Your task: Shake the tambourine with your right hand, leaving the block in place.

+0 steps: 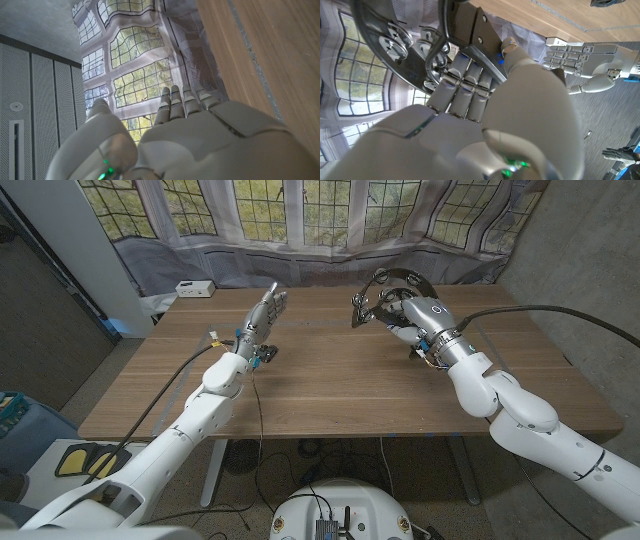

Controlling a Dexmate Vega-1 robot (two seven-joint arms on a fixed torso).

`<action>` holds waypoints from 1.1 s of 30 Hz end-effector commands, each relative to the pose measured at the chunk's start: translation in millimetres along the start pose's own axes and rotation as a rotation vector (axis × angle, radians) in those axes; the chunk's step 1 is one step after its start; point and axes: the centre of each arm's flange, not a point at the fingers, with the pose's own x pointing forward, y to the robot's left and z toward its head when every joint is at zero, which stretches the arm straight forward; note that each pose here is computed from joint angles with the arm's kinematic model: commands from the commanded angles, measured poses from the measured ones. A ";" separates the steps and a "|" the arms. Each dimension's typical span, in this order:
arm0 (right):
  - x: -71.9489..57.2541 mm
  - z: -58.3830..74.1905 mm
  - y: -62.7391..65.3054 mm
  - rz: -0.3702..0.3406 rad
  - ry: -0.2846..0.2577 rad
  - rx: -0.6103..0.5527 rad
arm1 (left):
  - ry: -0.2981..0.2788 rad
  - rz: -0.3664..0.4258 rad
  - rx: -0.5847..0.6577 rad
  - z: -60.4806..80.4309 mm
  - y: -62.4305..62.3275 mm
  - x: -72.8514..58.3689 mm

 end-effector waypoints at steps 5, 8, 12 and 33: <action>15.1 -9.2 -6.3 -0.028 -0.011 0.016 | 0.012 -0.015 0.005 -4.5 -2.2 12.1; 16.1 -10.0 -9.4 -0.021 -0.010 0.014 | 0.019 -0.014 -0.001 -7.5 -3.1 12.0; 16.2 -11.7 -11.0 -0.015 -0.008 0.005 | 0.027 -0.015 -0.002 -9.2 -5.5 12.8; -2.9 -94.0 -23.6 -0.440 0.113 0.438 | 0.070 -0.037 0.010 -15.2 -20.9 20.3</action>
